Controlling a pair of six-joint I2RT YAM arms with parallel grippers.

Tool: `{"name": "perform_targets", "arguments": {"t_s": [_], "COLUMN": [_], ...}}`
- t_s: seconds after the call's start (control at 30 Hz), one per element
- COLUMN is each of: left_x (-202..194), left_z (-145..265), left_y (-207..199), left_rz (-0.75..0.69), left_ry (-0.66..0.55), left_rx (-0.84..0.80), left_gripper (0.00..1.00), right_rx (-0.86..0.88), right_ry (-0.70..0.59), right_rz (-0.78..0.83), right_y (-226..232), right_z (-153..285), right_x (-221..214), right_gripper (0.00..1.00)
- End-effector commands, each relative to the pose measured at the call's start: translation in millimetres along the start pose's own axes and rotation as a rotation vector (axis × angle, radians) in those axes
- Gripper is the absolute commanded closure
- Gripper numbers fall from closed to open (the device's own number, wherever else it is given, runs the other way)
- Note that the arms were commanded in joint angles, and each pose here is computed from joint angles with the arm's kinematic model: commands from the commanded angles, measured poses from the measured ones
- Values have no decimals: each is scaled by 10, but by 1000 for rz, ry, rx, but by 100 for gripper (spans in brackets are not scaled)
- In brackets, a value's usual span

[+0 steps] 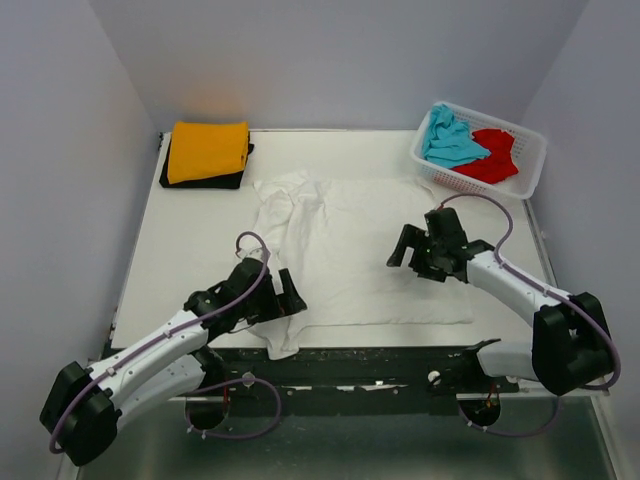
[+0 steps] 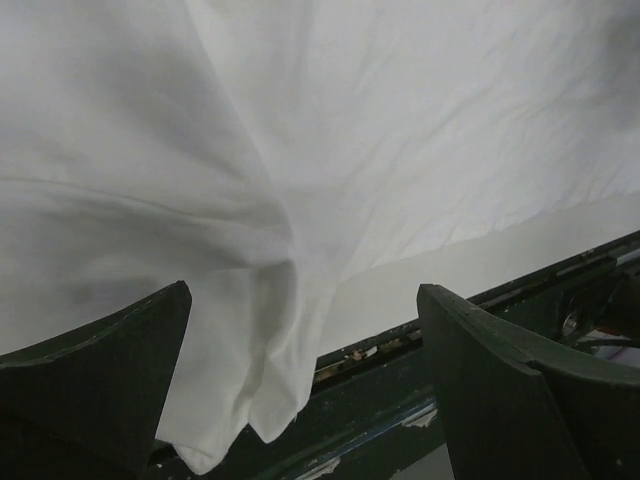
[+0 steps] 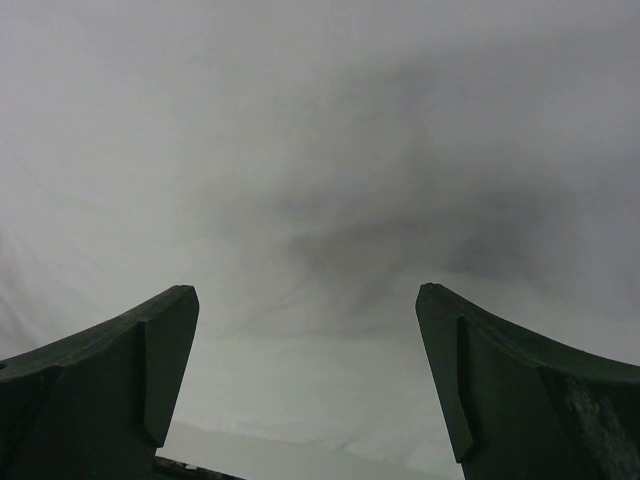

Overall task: Fold and stack the t-shirts
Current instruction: Flatten out the tshirt

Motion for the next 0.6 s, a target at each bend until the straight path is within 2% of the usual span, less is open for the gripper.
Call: {"name": "perform_targets", "arguments": {"t_s": [0.0, 0.13, 0.37, 0.47, 0.53, 0.57], "left_x": [-223, -298, -193, -105, -80, -60], "left_z": [-64, 3, 86, 291, 354, 359], "left_y": [182, 471, 452, 580, 584, 524], "left_rz": [99, 140, 126, 118, 109, 97], "left_ry": [78, 111, 131, 99, 84, 82], "left_rx": [48, 280, 334, 509, 520, 473], "left_gripper": [1, 1, 1, 1, 1, 1], "right_rx": [-104, -208, -375, -429, -413, -359], "right_ry": [-81, -66, -122, -156, -151, -129], "right_rz": [-44, -54, -102, -117, -114, -95], "right_y": [-214, -448, -733, -810, -778, -693], "right_z": [-113, -188, -102, -24, 9, 25], "right_x": [1, -134, -111, -58, -48, -44], "right_gripper": [0, 0, 0, 0, 0, 0]}}
Point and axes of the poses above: each gripper's point midway between its finger pads, its own z axis back along the fingers, its own y axis along the line the jaws close on, x = y × z, the point moved 5 cm from there along z, back along the fingers, and after that the axes turned 4 degrees about -z, right-handed, at the moved point
